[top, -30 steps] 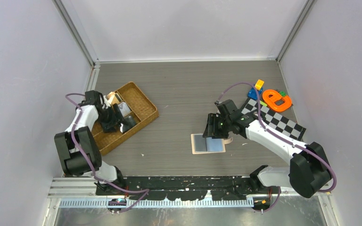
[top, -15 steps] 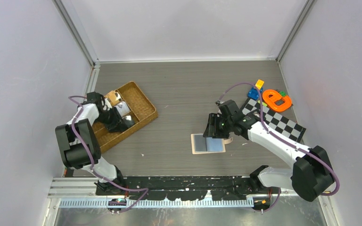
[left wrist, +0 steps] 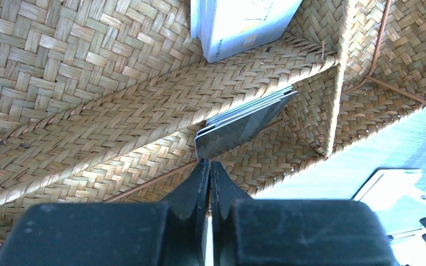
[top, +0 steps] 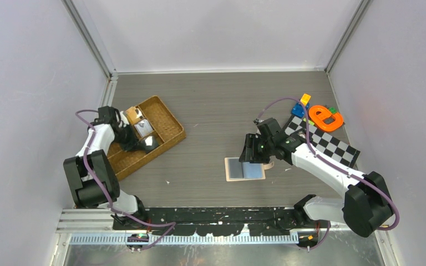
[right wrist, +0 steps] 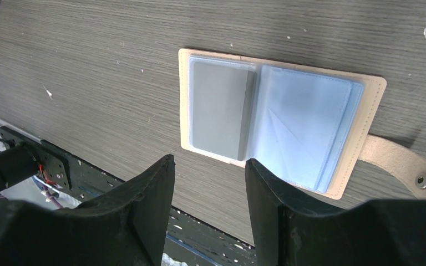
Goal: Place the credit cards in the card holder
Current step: Pick up the credit card from the storage box.
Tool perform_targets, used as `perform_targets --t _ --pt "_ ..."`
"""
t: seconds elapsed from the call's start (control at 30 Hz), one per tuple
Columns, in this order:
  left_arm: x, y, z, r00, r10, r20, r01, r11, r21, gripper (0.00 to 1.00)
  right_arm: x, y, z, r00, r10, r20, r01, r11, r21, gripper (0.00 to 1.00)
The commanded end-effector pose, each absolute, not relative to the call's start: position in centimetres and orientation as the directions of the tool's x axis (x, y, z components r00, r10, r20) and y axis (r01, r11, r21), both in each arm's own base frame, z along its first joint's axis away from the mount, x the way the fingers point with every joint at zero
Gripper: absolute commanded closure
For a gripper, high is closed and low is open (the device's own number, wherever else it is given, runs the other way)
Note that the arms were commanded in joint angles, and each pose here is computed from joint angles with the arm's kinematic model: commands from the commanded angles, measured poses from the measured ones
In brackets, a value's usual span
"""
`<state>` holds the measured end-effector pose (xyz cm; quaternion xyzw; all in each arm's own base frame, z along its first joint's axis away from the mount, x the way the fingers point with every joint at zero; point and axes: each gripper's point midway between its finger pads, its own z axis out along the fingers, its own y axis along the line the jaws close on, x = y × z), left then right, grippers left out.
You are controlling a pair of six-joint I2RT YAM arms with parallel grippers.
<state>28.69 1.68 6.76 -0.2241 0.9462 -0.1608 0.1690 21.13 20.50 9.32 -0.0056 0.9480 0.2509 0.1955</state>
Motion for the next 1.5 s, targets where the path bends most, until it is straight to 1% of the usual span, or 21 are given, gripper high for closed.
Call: perform_targets --t 0.0,0.13,0.23,0.3,0.43,0.6,0.77,0.93,1.1,1.23,1.47 --pt "28.9 2.4 7.0 -0.838 -0.471 -0.276 -0.366 0.859 -0.358 0.93 21.5 20.7 10.0 -0.913 0.099 -0.395 -0.12 0.862 0.493 0.45" --pt "29.3 2.6 7.0 -0.835 -0.476 -0.276 -0.373 0.858 -0.354 0.68 21.5 20.7 10.1 -0.911 0.097 -0.401 -0.126 0.861 0.492 0.45" --pt "29.7 2.6 6.8 -0.831 -0.482 -0.277 -0.375 0.853 -0.363 0.53 21.6 20.8 10.2 -0.91 0.094 -0.404 -0.129 0.862 0.491 0.45" --pt "30.0 2.8 6.5 -0.83 -0.487 -0.272 -0.383 0.852 -0.357 0.48 21.6 20.8 10.2 -0.909 0.094 -0.405 -0.13 0.861 0.492 0.45" --pt "30.5 2.8 6.0 -0.833 -0.491 -0.255 -0.387 0.847 -0.366 0.46 21.7 20.9 10.3 -0.909 0.086 -0.407 -0.138 0.86 0.491 0.45" --pt "31.2 3.3 6.3 -0.823 -0.487 -0.294 -0.379 0.855 -0.355 0.47 21.7 21.0 10.1 -0.913 0.077 -0.4 -0.142 0.861 0.489 0.45" --pt "31.3 4.2 5.9 -0.825 -0.483 -0.293 -0.397 0.865 -0.307 0.56 21.7 21.0 10.0 -0.912 0.076 -0.402 -0.145 0.859 0.491 0.45" --pt "31.2 4.6 6.4 -0.817 -0.478 -0.322 -0.396 0.872 -0.287 0.6 21.5 20.8 9.9 -0.912 0.077 -0.402 -0.143 0.86 0.489 0.45" --pt "31.1 4.7 6.7 -0.817 -0.473 -0.331 -0.392 0.875 -0.283 0.68 21.4 20.8 9.9 -0.912 0.083 -0.401 -0.137 0.86 0.491 0.45" --pt "31.3 4.3 7.0 -0.817 -0.469 -0.335 -0.376 0.875 -0.307 0.77 21.4 20.7 10.0 -0.91 0.088 -0.405 -0.135 0.86 0.491 0.45" --pt "30.6 3.9 7.7 -0.815 -0.463 -0.35 -0.364 0.877 -0.313 0.88 21.4 20.7 10.0 -0.911 0.092 -0.403 -0.131 0.86 0.493 0.45"
